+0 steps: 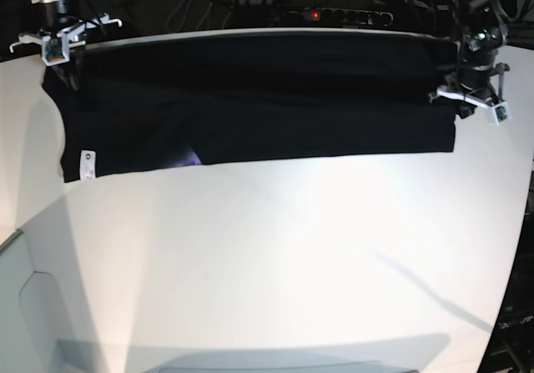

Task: Fold the T-shirt properly
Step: 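Pull the folded shirt strip toward the robot with both grippers, then hold the strip ends with both grippers and straighten it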

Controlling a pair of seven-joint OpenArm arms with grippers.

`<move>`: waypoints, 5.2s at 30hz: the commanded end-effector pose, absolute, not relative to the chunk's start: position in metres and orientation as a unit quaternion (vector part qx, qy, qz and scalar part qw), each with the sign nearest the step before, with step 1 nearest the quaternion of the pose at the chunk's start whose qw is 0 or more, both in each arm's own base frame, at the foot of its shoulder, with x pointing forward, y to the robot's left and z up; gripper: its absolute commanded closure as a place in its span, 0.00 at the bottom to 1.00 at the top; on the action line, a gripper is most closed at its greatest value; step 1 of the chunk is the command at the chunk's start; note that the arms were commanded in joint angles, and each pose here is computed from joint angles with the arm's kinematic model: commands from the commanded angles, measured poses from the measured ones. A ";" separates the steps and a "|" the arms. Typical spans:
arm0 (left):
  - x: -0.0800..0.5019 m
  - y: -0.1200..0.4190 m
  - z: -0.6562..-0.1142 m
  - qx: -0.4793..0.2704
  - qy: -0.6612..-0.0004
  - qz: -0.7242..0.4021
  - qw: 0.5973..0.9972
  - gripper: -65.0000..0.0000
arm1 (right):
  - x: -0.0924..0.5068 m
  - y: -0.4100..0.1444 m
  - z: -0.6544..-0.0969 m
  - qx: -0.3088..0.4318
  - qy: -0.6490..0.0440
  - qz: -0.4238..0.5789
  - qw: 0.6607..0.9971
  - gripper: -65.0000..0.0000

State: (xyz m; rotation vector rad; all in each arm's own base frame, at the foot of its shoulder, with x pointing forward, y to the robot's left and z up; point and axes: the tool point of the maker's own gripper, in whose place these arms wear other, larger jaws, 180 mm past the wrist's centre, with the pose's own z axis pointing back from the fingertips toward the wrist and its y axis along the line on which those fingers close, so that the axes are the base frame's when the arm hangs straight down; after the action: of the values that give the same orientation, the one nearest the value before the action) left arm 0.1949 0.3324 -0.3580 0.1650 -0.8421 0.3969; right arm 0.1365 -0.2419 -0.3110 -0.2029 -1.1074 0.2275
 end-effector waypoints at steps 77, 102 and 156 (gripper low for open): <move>0.168 0.325 -0.393 0.065 -0.362 0.225 0.902 1.00 | 0.212 -0.267 -0.326 -0.069 -0.574 0.028 0.815 0.61; 0.160 0.314 -0.344 0.063 -0.409 0.204 0.887 0.47 | 0.201 -0.208 -0.367 0.015 -0.536 0.045 0.843 0.61; 0.144 0.337 -0.421 0.013 -0.331 0.290 0.898 1.00 | 0.193 -0.209 -0.386 0.024 -0.516 0.034 0.855 0.61</move>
State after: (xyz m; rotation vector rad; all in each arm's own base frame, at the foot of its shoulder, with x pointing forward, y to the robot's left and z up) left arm 0.1533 0.3354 -0.4169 0.0085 -0.7323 0.6059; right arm 0.1890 -0.2085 -0.3980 0.0450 -1.0376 0.0585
